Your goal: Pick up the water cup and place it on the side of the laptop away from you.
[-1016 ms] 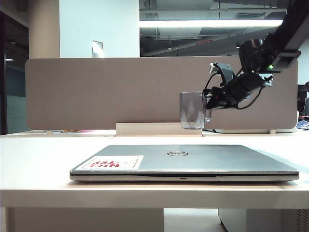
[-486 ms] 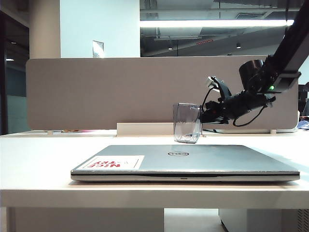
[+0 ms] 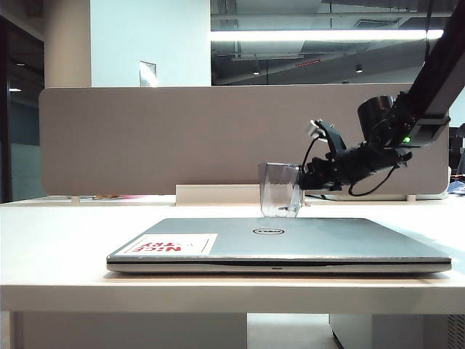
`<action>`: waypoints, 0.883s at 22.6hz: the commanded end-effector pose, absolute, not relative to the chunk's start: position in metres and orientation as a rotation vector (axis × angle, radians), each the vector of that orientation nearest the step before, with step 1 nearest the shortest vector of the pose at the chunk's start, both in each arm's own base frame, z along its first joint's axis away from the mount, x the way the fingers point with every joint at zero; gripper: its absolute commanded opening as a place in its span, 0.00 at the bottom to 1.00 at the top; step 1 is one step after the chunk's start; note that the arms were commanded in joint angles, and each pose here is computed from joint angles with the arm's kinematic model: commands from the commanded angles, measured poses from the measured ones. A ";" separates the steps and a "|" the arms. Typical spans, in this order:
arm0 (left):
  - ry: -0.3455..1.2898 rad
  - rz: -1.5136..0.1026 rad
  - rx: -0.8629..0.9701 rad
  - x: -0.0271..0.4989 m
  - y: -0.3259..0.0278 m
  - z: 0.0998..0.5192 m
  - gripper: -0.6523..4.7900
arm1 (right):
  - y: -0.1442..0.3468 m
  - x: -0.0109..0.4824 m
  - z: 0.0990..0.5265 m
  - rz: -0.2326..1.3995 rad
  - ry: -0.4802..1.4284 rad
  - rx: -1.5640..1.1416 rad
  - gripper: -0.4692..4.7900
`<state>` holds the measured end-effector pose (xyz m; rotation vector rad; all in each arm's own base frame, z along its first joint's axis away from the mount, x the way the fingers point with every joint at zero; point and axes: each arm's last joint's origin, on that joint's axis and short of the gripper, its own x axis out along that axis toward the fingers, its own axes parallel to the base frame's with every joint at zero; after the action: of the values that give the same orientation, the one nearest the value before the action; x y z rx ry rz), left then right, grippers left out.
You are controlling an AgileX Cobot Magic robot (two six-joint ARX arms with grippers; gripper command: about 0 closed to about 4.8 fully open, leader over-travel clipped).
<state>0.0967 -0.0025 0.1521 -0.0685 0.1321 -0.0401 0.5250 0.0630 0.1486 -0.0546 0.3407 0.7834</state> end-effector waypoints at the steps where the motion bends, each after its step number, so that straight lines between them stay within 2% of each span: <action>1: 0.124 -0.045 -0.068 0.097 -0.003 0.154 0.11 | 0.064 0.526 0.152 0.792 0.311 -0.082 0.08; 13: 0.124 -0.046 -0.068 0.097 -0.003 0.154 0.11 | 0.067 0.524 0.146 0.771 0.371 -0.073 0.09; 16: 0.123 -0.045 -0.068 0.097 -0.003 0.154 0.11 | 0.067 0.524 0.145 0.771 0.376 -0.071 0.20; 20: 0.123 -0.045 -0.068 0.097 -0.003 0.154 0.11 | 0.067 0.523 0.145 0.771 0.391 -0.067 0.21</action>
<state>0.0967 -0.0025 0.1522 -0.0685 0.1318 -0.0401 0.5232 0.0665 0.1414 -0.0612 0.4003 0.7706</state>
